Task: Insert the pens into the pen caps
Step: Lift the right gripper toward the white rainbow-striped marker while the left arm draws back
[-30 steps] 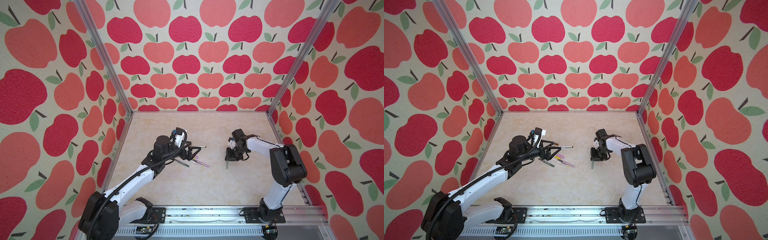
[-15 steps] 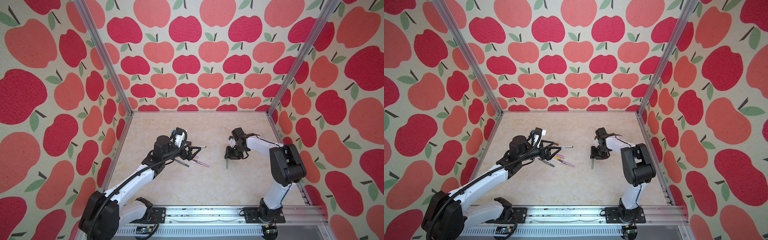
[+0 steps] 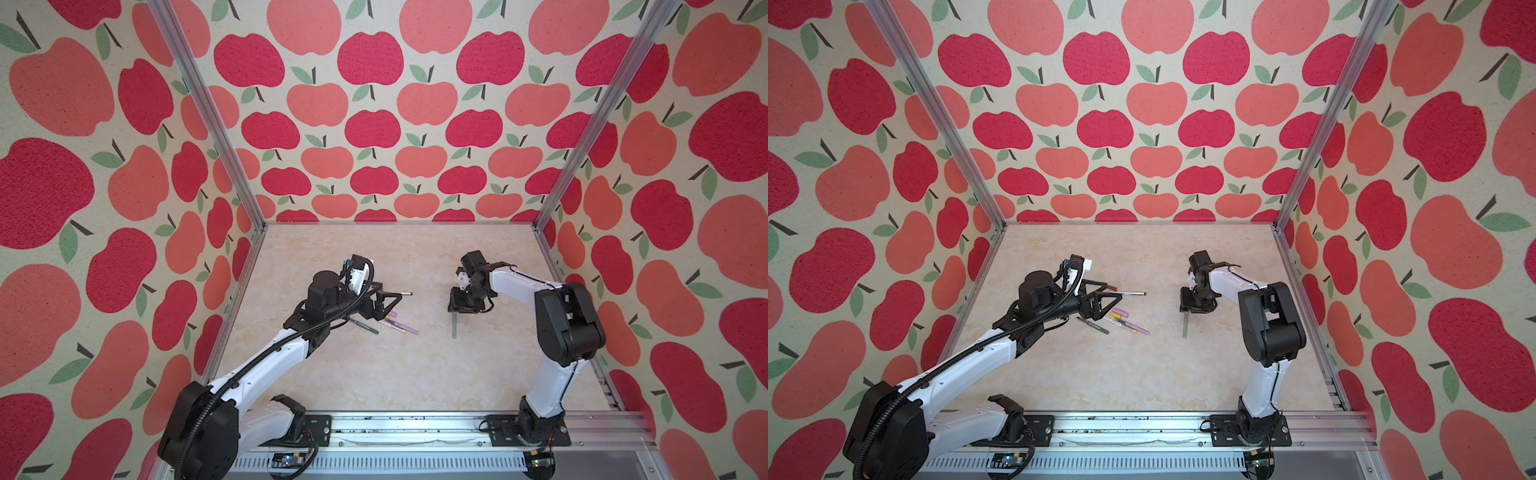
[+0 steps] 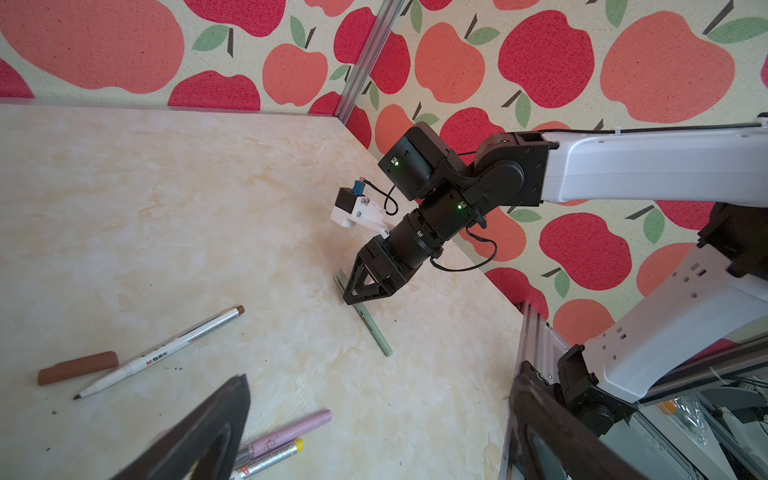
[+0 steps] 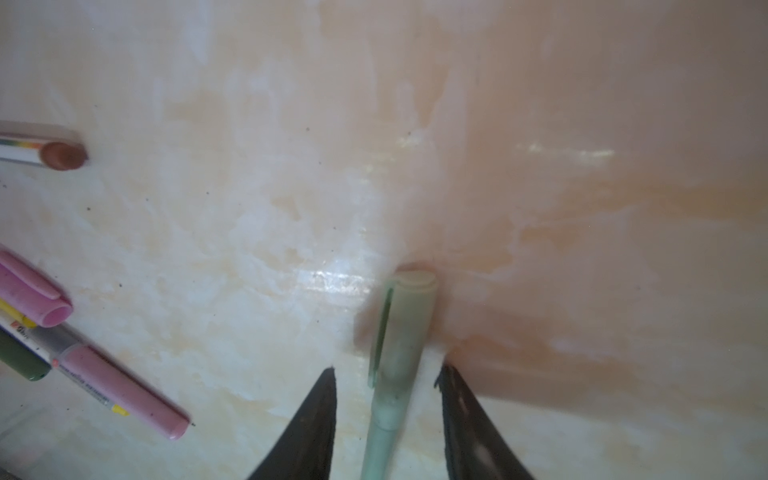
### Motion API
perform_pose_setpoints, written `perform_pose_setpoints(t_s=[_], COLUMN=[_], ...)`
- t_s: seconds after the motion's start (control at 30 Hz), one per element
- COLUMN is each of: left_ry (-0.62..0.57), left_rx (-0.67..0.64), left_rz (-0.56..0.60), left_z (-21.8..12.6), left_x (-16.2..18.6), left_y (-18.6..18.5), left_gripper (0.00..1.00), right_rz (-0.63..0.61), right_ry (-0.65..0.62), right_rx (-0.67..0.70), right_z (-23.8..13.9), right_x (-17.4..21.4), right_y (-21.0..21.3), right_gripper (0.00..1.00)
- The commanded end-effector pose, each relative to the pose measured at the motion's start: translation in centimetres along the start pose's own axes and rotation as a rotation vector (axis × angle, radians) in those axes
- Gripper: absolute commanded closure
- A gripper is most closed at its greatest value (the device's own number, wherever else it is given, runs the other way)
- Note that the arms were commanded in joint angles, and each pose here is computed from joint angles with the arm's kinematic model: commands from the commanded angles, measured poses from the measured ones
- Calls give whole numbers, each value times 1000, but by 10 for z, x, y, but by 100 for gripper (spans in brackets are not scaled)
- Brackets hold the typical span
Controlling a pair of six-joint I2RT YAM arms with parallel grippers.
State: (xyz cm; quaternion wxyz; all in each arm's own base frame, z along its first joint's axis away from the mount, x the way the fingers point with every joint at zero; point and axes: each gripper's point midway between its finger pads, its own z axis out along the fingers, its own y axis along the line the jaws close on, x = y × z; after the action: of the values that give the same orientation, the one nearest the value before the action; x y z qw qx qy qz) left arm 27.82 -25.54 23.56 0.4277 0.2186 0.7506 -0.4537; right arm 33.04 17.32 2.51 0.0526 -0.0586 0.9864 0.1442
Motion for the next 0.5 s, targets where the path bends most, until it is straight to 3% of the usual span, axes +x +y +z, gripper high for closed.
perform_pose_setpoints(t_s=[0.0, 0.47], left_ry=[-15, -9], left_rx=[10, 4], left_rz=[2, -9], left_z=[1, 1], left_x=[-4, -4], left_y=[0, 2], left_gripper=[1, 1], right_rz=[-14, -33], right_ry=[0, -3], right_rx=[0, -32], right_z=[3, 8], right_x=[-6, -14], right_y=[-1, 12], right_gripper=[57, 57])
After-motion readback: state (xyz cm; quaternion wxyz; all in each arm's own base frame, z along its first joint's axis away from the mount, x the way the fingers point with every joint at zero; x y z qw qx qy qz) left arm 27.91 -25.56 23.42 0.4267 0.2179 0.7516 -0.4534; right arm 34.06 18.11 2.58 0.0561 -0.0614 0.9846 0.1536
